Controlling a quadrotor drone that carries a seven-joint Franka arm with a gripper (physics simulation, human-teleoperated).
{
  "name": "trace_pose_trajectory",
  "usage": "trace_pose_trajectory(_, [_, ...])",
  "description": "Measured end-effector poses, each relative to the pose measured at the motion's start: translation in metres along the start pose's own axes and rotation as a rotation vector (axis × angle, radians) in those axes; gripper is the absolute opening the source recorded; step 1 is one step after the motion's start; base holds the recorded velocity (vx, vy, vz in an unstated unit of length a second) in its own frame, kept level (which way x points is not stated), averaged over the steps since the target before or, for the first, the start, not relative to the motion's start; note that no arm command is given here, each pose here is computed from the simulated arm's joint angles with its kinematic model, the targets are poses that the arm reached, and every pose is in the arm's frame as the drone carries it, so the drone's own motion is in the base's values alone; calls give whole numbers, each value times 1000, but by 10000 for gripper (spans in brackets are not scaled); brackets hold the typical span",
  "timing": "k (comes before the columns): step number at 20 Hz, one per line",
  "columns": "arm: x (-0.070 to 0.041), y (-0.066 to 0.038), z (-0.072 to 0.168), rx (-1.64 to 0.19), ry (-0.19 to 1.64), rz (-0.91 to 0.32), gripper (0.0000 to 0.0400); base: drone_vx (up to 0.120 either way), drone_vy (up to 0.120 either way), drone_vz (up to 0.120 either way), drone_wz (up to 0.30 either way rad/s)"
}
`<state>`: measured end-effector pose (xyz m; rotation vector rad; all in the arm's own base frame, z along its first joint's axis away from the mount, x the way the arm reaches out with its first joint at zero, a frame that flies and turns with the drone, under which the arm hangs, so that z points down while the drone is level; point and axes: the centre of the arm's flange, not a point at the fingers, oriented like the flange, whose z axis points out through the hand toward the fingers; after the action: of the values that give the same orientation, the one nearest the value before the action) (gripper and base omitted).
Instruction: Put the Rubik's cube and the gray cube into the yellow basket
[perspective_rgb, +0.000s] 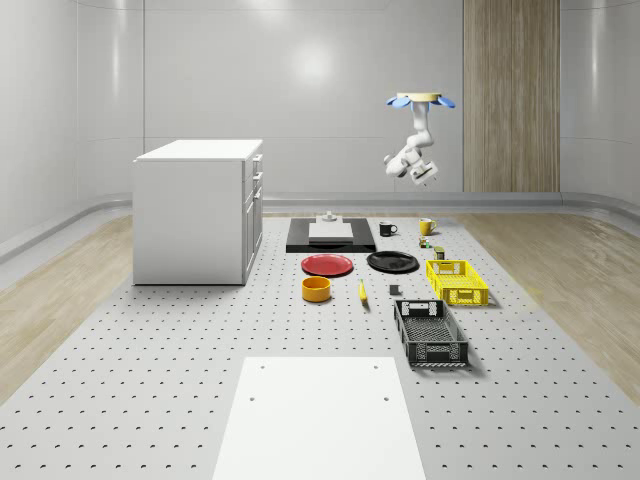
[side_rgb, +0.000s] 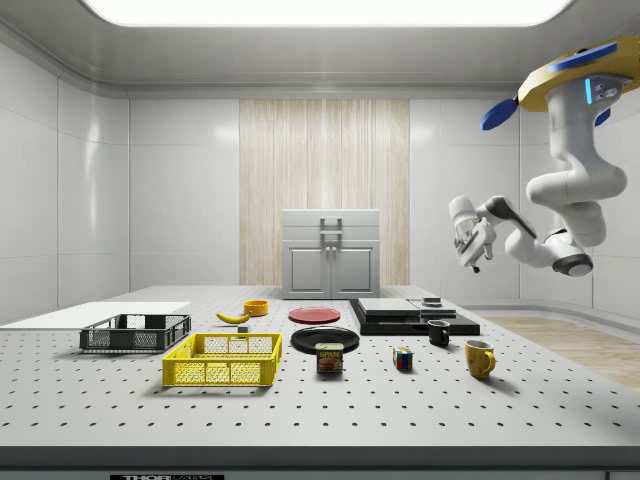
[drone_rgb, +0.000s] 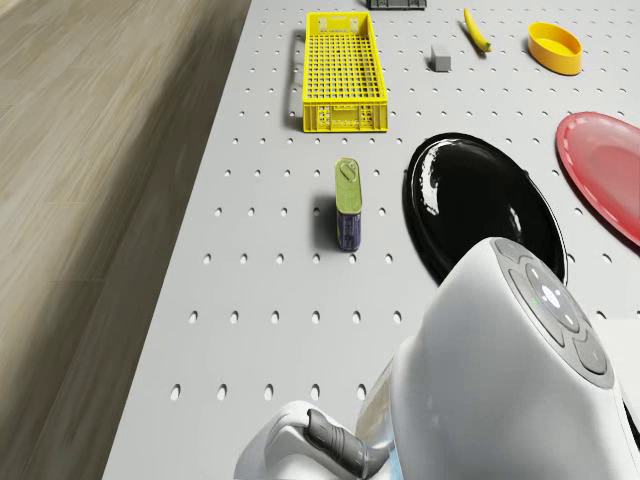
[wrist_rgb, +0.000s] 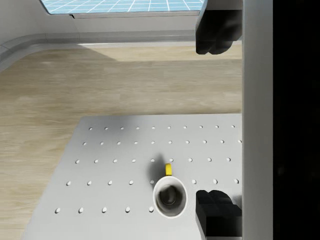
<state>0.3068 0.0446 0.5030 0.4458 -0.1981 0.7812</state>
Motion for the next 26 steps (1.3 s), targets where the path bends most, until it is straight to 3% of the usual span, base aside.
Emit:
trace_pose_trajectory(4, [-17, -17, 2, -168, 172, -6, 400, 120, 0, -120, 0])
trace_pose_trajectory(9, [-26, -26, 6, -263, 273, -10, 400, 120, -56, -120, 0])
trace_pose_trajectory(20, [-32, -31, 9, -319, 333, -12, 400, 120, -120, -120, 0])
trace_pose_trajectory(26, [-32, -31, 9, -325, 339, -12, 400, 120, -13, -120, 0])
